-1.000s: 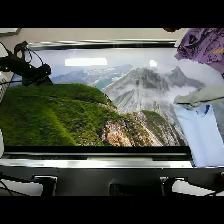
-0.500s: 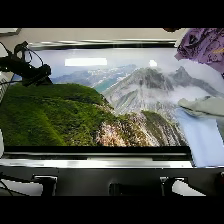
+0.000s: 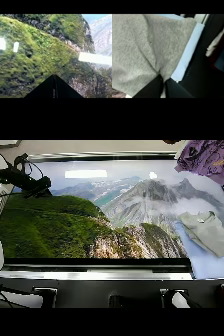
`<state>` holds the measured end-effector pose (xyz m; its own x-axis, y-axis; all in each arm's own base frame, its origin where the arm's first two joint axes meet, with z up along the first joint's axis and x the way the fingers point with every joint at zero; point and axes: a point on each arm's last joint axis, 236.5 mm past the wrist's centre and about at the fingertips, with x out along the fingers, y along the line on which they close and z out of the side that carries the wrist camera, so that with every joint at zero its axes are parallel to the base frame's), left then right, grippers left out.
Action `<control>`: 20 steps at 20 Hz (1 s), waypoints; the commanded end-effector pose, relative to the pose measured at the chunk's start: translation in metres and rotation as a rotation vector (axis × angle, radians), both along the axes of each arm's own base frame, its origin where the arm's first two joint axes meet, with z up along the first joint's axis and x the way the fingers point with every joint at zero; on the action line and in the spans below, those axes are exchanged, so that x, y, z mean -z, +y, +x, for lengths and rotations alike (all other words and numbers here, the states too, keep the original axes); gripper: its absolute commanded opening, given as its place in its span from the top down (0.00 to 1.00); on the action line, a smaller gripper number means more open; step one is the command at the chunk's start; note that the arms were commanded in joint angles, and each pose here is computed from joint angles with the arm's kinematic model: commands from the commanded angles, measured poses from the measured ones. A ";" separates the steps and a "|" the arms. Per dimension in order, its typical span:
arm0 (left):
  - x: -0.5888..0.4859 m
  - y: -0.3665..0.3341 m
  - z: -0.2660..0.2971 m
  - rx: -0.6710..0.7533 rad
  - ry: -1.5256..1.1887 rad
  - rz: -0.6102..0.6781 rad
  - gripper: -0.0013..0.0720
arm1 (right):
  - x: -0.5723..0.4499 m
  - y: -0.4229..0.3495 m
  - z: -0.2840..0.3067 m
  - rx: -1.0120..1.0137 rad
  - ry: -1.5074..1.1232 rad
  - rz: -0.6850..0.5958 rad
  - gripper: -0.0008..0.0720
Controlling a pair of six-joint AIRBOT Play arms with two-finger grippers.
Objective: Fold the clothes and pants, and hang the long-sleeved shirts on hangers.
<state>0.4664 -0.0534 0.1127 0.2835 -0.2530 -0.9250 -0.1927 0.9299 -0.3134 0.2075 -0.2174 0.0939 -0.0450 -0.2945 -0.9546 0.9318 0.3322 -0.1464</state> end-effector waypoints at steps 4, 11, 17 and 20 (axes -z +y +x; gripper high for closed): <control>0.000 0.001 -0.001 0.001 0.003 0.001 0.96 | 0.060 -0.002 -0.048 -0.008 0.207 -0.015 0.95; 0.000 0.001 -0.001 0.001 0.003 0.001 0.96 | 0.095 0.001 -0.084 -0.013 0.357 -0.016 0.95; 0.000 0.001 -0.001 0.001 0.003 0.001 0.96 | 0.096 -0.005 -0.084 -0.026 0.361 -0.040 0.93; 0.000 0.001 -0.001 0.001 0.003 0.001 0.96 | 0.097 -0.005 -0.077 -0.053 0.335 -0.033 0.42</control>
